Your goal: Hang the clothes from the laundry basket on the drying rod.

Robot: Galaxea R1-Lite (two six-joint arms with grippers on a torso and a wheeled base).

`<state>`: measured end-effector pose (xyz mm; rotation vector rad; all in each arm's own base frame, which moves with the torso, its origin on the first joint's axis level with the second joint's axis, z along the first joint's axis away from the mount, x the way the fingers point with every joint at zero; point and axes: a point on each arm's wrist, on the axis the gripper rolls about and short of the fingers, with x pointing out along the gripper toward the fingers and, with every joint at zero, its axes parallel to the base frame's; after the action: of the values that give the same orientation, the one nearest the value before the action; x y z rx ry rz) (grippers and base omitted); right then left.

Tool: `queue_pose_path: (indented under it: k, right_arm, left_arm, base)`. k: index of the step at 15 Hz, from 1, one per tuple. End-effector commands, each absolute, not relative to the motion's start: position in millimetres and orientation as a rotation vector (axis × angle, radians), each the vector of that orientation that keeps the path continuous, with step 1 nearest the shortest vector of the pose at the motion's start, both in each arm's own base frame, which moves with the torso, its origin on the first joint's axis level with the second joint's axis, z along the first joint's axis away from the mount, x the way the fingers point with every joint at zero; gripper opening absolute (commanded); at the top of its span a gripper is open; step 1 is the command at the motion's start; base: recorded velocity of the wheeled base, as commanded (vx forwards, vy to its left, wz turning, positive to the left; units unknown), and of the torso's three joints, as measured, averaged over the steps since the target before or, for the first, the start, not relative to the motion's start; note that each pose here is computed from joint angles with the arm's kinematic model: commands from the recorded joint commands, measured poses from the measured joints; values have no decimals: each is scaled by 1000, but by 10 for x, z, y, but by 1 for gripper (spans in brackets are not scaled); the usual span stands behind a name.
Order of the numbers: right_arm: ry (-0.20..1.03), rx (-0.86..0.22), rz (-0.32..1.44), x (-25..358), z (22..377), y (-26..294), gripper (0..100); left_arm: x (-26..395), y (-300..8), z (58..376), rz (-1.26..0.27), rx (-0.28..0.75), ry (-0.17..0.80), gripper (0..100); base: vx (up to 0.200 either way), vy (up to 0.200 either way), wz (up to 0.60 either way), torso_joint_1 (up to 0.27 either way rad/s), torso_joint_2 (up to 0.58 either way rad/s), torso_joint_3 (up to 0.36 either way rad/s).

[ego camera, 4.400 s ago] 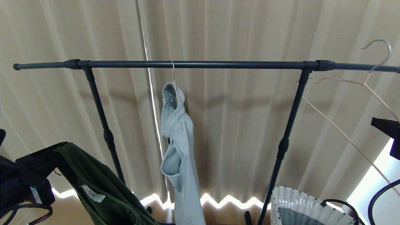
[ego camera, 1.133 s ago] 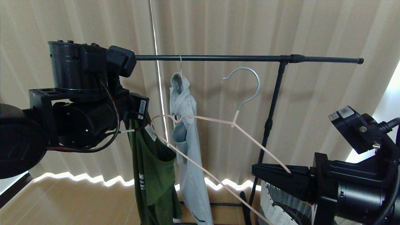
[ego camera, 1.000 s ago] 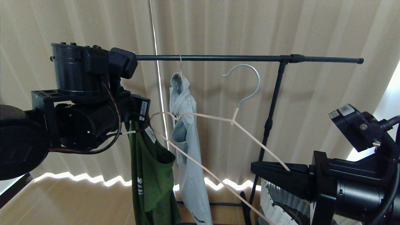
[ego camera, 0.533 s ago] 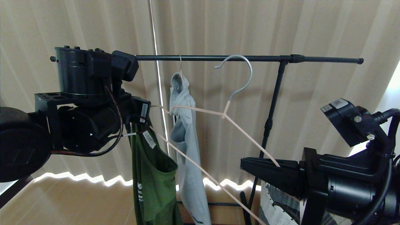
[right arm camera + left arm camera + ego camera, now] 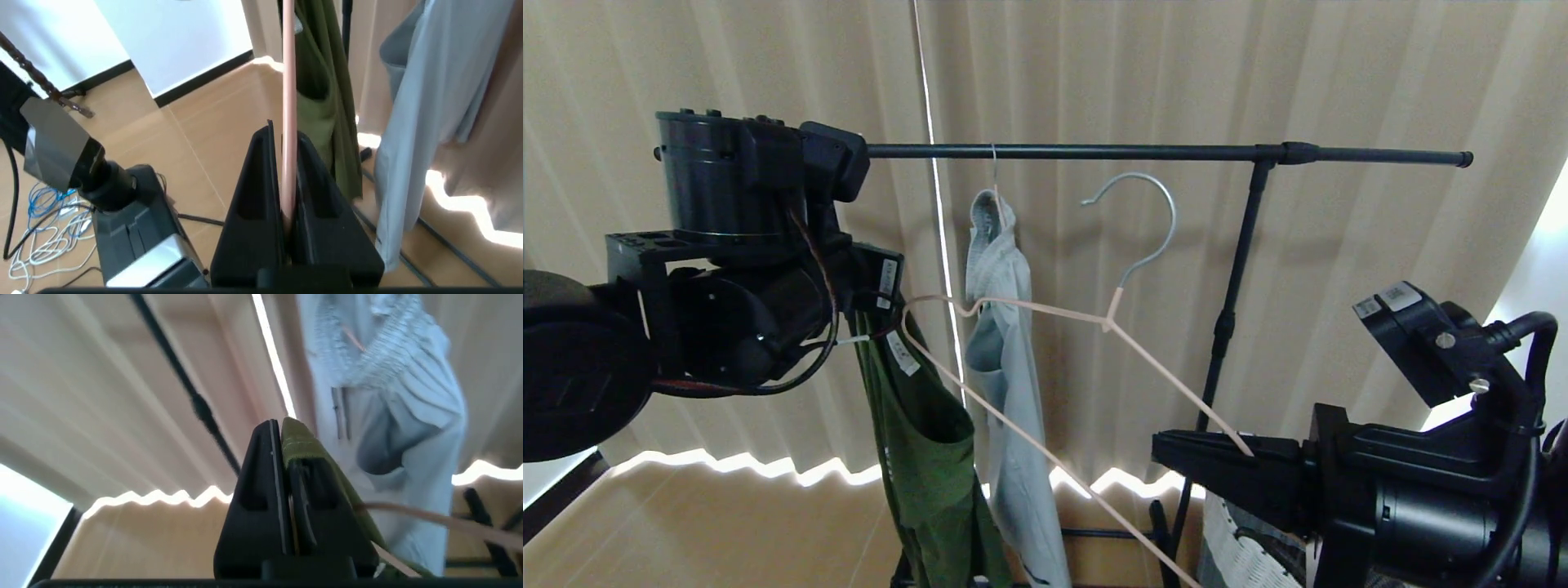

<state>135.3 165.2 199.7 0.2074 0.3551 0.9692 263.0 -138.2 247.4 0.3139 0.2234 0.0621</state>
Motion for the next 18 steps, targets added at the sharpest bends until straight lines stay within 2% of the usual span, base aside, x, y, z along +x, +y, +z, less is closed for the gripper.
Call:
queue_pose_path:
  k: [1,10,18]
  right_arm:
    - [343,212,974,1318,2019,1618,0]
    - [330,210,1016,1279,2025,1698,0]
    - [305,216,981,1570,1925,1927,0]
  left_arm:
    - [2647,-1393,2455,63,317,228,0]
    - [2618,-1413,2418,55,321,237,0]
    - [2510,-1421,2444,56,322,227,0]
  base:
    - [0,0,0,0,0,0]
    - [0,0,0,0,0,0]
    - [0,0,0,0,0,0]
